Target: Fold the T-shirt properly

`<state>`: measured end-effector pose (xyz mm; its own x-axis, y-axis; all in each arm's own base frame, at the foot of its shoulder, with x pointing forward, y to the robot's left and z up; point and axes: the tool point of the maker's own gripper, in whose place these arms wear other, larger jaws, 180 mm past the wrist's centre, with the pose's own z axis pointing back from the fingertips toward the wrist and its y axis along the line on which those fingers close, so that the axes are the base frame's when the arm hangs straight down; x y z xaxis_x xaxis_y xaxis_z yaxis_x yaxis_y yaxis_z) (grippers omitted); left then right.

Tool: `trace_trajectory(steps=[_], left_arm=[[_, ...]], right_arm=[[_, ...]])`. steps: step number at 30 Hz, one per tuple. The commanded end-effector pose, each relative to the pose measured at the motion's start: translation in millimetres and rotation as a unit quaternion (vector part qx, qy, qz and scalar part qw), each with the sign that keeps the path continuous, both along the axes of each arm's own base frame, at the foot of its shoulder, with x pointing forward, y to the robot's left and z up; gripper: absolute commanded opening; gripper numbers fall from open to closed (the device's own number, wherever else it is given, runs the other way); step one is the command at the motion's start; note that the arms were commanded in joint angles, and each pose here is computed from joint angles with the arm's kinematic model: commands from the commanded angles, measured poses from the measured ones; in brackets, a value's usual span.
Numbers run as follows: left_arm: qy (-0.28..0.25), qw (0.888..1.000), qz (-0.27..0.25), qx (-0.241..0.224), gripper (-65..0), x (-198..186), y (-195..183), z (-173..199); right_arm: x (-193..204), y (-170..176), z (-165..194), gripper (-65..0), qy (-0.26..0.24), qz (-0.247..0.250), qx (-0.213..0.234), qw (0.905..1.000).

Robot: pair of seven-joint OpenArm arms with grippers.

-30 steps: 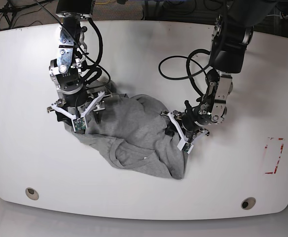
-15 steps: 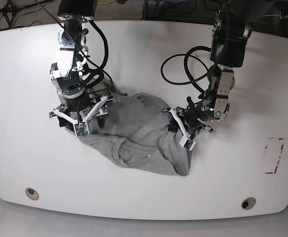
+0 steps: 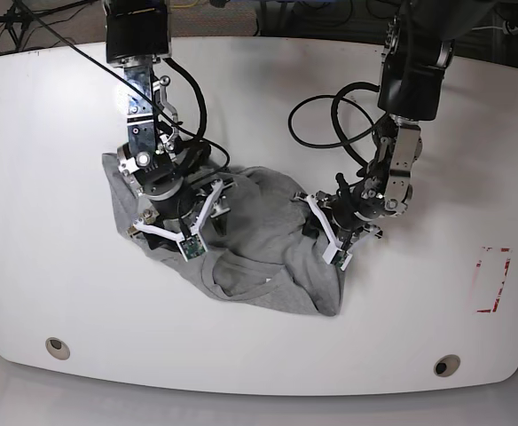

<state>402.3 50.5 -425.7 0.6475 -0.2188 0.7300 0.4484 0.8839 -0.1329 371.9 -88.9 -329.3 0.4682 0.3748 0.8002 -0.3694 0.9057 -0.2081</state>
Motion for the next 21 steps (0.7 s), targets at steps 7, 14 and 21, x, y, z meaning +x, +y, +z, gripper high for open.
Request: trace_trajectory(steps=[7, 14, 21], left_arm=[[0.044, 0.998, -0.004, 0.047, -49.3, -14.2, 14.9, -19.2], [0.045, 0.998, -0.002, 0.054, -49.3, -14.8, 22.0, -20.6], [0.045, 0.998, -0.003, 0.054, -49.3, -14.9, 22.6, -20.6]], right_arm=[[29.9, -0.9, 0.0, -24.1, -0.027, 0.009, -0.025, 0.9993], [42.2, -4.3, -14.3, -24.1, -0.029, 0.018, -0.068, 0.9971], [50.5, -10.5, -25.3, -24.1, -0.019, 0.017, -0.073, 0.997]])
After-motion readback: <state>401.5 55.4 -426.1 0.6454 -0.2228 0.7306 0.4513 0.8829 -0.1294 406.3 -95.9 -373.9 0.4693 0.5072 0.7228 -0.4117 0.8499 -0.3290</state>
